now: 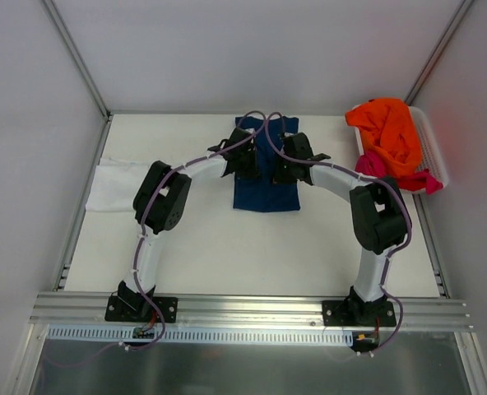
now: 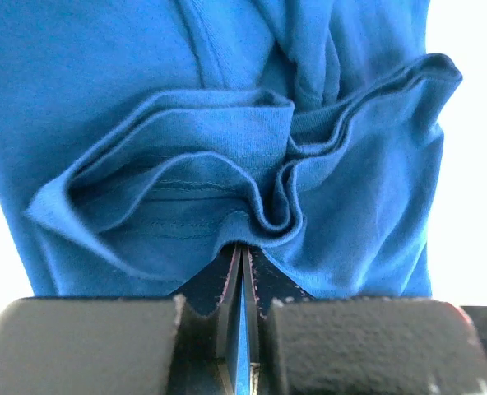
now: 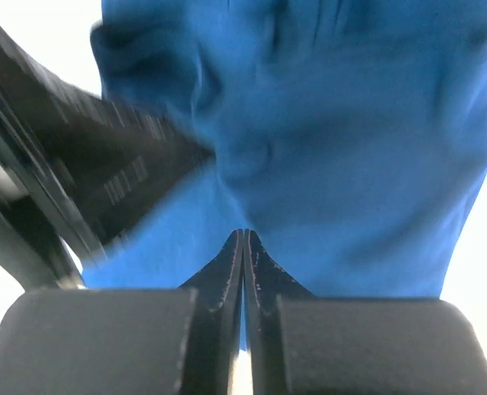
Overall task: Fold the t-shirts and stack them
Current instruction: Fold the folded rectangular tshirt in 1/3 of the way
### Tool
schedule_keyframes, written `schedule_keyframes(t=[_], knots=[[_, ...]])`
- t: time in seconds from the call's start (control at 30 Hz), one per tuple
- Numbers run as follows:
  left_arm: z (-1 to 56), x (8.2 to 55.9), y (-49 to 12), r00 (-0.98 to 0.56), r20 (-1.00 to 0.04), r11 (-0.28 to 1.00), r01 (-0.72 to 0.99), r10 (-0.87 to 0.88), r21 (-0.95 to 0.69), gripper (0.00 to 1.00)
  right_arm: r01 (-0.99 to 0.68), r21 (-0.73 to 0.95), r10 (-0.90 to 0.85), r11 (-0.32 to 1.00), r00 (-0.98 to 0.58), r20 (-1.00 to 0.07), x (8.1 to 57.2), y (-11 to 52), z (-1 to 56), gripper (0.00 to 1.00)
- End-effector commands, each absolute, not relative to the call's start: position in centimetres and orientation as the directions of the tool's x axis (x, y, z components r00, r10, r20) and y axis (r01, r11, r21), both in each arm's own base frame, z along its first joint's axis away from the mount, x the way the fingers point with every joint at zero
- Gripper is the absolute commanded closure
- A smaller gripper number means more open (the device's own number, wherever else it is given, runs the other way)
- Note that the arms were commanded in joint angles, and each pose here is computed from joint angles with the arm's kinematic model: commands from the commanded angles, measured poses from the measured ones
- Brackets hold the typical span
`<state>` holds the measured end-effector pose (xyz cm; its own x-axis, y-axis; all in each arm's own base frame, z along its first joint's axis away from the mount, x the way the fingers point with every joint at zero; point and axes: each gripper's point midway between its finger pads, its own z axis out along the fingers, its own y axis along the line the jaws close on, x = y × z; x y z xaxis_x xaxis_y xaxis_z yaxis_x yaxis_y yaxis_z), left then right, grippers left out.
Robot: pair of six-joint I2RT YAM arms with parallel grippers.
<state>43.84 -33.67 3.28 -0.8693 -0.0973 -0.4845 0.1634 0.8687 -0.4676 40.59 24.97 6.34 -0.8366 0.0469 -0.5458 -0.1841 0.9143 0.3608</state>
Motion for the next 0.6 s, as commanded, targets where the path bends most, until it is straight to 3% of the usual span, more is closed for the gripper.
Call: schedule_keyframes(t=[0.0,0.17,0.57], knots=[[5.7,48.1,-31.7,-0.792,-0.599,0.902,0.17,-0.114,-0.397,1.0,-0.228,0.401,0.058,0.887,-0.807,-0.588,40.2,26.2,9.0,0.99],[7.5,49.5,-30.6,-0.777,-0.618,0.905,0.168,-0.122,-0.39,1.0,-0.221,0.393,0.053,0.893,-0.815,-0.577,40.4,26.2,8.0,1.0],[6.2,46.3,-27.7,-0.8,-0.589,0.935,0.113,-0.114,-0.335,1.0,-0.23,0.447,0.077,0.865,-0.818,-0.569,44.2,29.2,7.9,1.0]])
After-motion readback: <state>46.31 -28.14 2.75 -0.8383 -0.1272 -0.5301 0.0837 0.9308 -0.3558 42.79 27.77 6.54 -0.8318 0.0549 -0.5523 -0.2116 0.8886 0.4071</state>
